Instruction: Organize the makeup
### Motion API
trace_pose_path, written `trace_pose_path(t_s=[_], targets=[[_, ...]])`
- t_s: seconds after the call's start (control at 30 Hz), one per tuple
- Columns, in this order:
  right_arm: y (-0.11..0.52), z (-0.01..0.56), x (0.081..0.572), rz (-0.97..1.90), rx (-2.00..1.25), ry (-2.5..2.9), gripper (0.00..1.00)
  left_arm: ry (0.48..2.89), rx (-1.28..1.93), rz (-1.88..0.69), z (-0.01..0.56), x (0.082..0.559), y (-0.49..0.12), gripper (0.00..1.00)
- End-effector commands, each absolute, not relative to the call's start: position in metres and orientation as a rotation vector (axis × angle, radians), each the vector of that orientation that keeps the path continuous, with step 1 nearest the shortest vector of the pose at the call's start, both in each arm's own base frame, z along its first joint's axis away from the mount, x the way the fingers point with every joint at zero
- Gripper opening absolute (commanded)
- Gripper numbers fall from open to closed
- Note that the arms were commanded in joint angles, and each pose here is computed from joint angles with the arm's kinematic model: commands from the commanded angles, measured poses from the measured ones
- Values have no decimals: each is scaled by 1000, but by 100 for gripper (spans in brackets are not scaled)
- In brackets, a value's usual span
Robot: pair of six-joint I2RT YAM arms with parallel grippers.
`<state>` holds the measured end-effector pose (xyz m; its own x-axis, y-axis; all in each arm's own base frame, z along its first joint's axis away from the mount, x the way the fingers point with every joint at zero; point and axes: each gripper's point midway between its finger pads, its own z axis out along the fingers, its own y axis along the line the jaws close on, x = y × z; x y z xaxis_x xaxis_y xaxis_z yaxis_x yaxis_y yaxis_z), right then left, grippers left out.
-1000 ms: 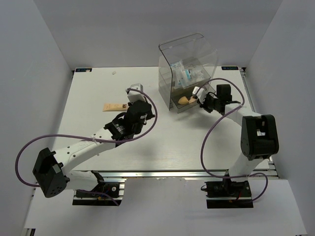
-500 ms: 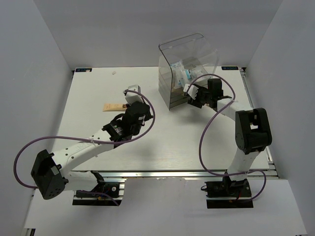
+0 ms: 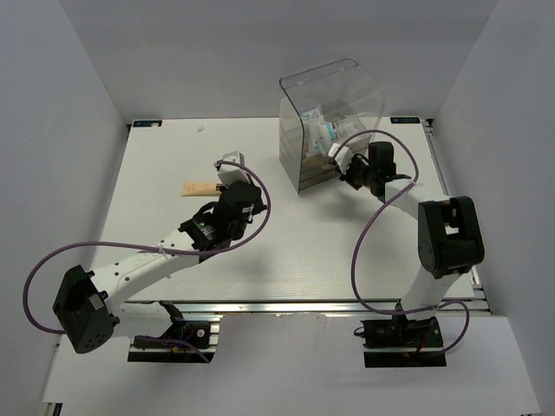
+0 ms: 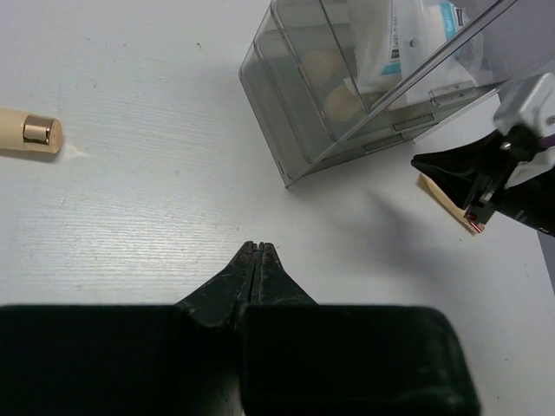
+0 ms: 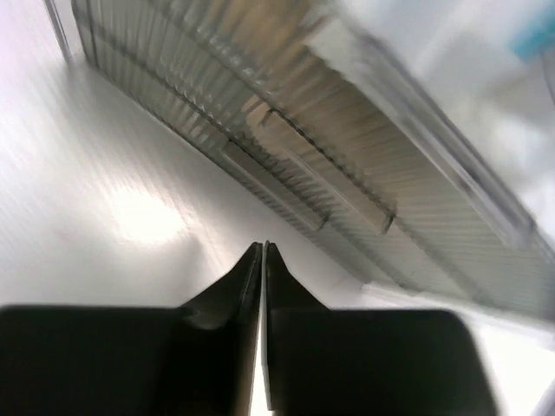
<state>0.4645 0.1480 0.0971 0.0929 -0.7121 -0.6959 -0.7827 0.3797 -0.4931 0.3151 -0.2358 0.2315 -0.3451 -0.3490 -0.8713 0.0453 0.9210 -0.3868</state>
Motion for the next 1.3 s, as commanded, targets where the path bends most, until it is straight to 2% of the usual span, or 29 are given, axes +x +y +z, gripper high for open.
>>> trace_pose_path(t_s=[0.0,0.2,0.27,0.3,0.33,0.4,0.43,0.53,0.7,1.27], targets=[[152,137,459,234,-995,1728,1,1855,-262,-433,242,313,-227,8],[152,115,430,529,-473,1995,0,1854,-287,-451,241,313,-225,5],[152,100,423,650,-177,2125,8,1844,-314,-472,243,314,-224,5],[157,97,418,728,-111,2158,17,1841,-325,-484,244,313,-222,5],[162,94,416,836,34,2196,22,1835,-353,-499,245,314,-220,5],[176,98,411,986,105,2205,32,1830,-376,-516,245,314,-217,6],[179,100,412,1025,140,2205,43,1825,-390,-522,244,313,-213,7],[188,108,422,1147,228,2184,51,1821,-430,-542,243,310,-208,10],[193,98,433,1284,406,2206,52,1824,-467,-556,237,308,-204,18],[172,90,479,1294,507,2092,47,1895,-425,-542,223,316,-217,19]])
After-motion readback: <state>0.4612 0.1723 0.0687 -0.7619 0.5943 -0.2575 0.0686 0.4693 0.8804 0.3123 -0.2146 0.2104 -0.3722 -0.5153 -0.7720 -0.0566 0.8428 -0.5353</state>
